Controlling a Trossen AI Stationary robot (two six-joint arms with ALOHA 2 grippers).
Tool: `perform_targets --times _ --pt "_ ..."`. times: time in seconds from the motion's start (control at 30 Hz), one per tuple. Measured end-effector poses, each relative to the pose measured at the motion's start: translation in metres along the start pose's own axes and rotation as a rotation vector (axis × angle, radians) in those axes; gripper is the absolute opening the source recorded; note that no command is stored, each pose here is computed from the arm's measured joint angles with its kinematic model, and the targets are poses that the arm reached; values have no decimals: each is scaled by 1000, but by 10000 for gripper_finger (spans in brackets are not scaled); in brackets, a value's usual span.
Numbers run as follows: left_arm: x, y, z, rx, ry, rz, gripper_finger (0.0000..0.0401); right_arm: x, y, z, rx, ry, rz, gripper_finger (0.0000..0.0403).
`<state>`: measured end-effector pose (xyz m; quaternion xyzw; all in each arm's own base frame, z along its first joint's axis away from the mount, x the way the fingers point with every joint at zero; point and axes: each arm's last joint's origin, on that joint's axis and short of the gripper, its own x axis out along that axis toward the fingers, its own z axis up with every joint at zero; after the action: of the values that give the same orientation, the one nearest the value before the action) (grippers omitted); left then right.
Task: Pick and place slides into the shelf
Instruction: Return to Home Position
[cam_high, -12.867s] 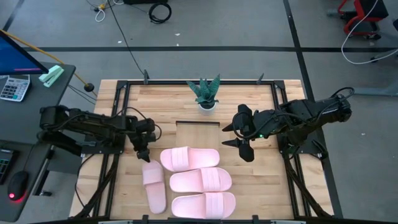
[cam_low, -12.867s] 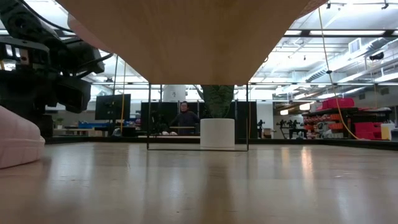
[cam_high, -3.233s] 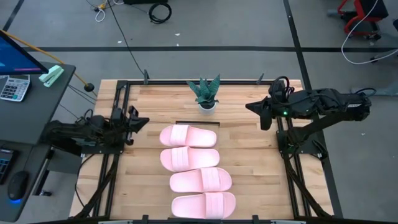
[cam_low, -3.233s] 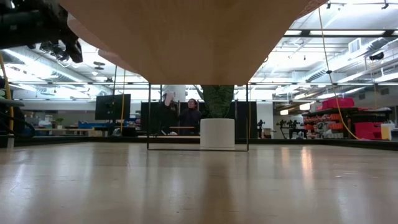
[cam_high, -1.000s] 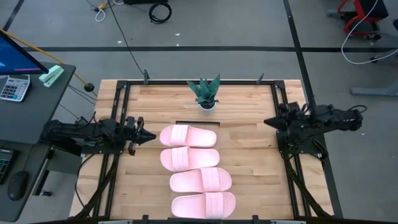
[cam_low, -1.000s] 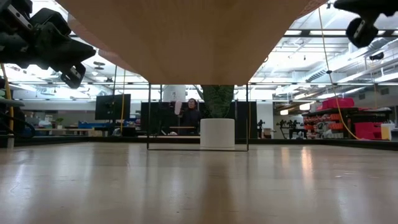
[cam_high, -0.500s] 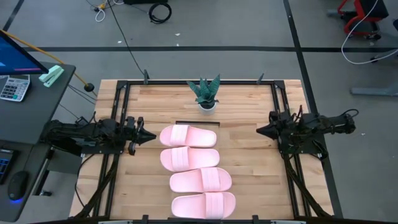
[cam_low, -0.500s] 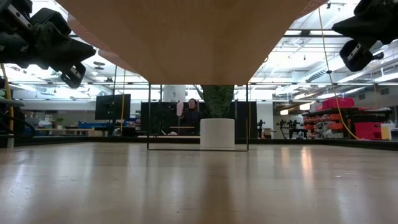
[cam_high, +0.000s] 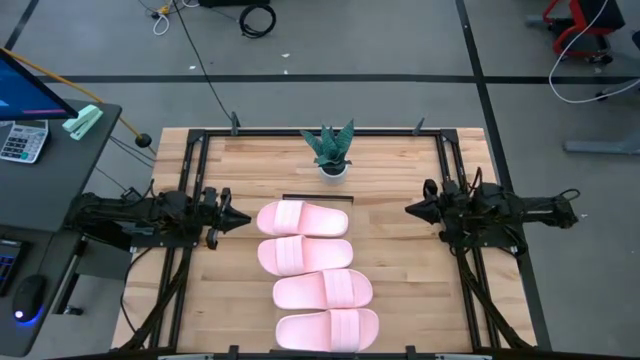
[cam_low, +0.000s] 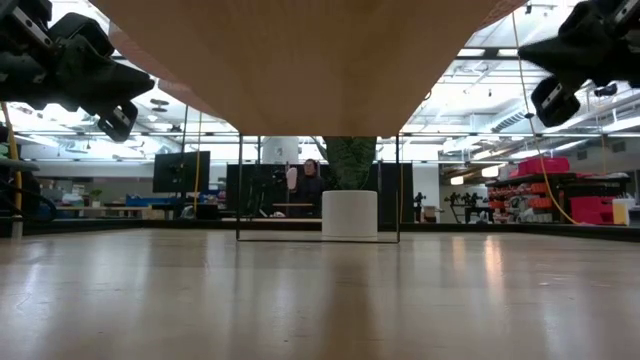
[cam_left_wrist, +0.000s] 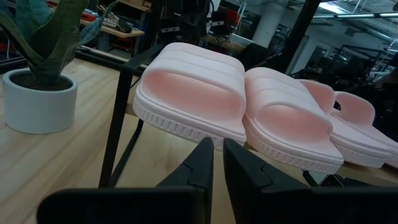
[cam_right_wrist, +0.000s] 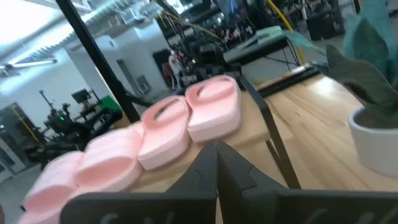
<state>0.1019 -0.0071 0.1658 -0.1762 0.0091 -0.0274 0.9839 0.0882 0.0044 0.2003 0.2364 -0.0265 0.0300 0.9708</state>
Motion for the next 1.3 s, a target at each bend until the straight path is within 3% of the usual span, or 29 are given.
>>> perform_targets --times 0.4,0.77,0.9,1.07,1.3 --pt "0 0 0 0 0 0 30 3 -16 -11 -29 29 -45 0" --pt "0 0 0 0 0 0 39 7 -19 -17 -40 -51 3 0" --pt "0 0 0 0 0 0 43 7 -18 -18 -107 -37 21 0" --pt "0 0 0 0 0 -1 41 7 -17 -21 -307 -9 32 0" --pt "0 0 0 0 0 -1 30 7 -17 -25 -329 34 54 0"
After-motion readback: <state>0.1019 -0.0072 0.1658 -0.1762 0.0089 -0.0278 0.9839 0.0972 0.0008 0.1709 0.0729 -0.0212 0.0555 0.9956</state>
